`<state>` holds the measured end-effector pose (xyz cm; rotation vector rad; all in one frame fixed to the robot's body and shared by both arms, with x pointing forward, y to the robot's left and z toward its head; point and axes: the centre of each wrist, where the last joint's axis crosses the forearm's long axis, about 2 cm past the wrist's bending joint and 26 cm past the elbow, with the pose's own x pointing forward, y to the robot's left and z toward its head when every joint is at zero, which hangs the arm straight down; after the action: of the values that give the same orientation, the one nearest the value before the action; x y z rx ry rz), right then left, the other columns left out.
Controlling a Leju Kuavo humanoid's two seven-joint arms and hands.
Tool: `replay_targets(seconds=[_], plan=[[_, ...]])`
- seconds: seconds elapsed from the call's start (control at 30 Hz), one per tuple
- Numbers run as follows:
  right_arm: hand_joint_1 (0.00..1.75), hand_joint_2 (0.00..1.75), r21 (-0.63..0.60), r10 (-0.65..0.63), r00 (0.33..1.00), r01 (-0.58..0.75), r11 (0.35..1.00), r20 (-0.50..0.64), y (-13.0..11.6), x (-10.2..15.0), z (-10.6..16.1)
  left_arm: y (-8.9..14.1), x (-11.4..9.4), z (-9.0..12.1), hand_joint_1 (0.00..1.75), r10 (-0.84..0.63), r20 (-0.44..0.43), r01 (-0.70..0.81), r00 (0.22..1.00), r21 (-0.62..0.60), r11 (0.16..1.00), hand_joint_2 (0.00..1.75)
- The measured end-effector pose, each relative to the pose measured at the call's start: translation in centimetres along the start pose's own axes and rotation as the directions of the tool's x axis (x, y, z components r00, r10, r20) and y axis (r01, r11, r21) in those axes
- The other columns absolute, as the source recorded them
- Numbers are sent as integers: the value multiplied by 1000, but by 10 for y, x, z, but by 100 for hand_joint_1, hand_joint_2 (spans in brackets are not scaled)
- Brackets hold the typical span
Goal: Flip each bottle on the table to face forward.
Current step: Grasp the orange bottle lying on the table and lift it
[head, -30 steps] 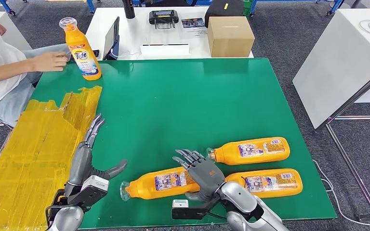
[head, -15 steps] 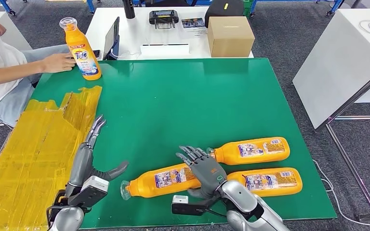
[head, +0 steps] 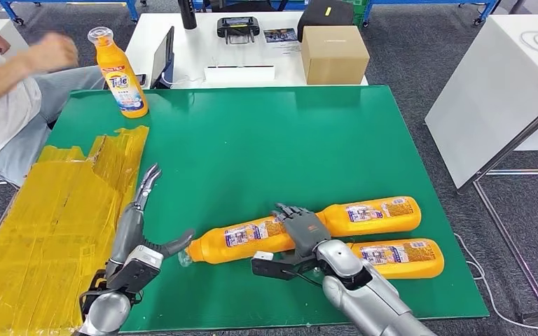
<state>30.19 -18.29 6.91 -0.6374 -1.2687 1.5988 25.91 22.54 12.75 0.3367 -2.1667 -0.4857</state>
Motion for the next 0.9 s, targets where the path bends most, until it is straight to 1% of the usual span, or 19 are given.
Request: replay_targets(seconds=[0.07,0.1,0.17,0.27,0.33,0.9], plan=[[130,175,9,-1,1000,1,1000,-6,-2,-1,-5,-1,-1,-1,0,4,-2,-4,1000,-3,1000,175],[143,175,12,-5,1000,5,1000,-7,-3,-2,-7,-2,-1,-1,0,6,-2,-6,1000,-4,1000,175],[157,175,16,-14,1000,14,1000,-10,-4,-2,-9,-3,-1,-1,0,9,-3,-10,1000,-6,1000,175],[171,175,19,-25,1000,25,1000,-15,-5,-3,-12,-6,0,0,0,16,-2,-16,1000,-13,1000,175],[175,175,15,-28,999,29,999,-17,-4,-2,-14,-8,1,0,0,21,0,-21,1000,-17,1000,175],[175,175,-15,-26,1000,26,1000,-12,-3,4,-16,-10,2,0,0,31,-4,-31,999,-15,999,175]])
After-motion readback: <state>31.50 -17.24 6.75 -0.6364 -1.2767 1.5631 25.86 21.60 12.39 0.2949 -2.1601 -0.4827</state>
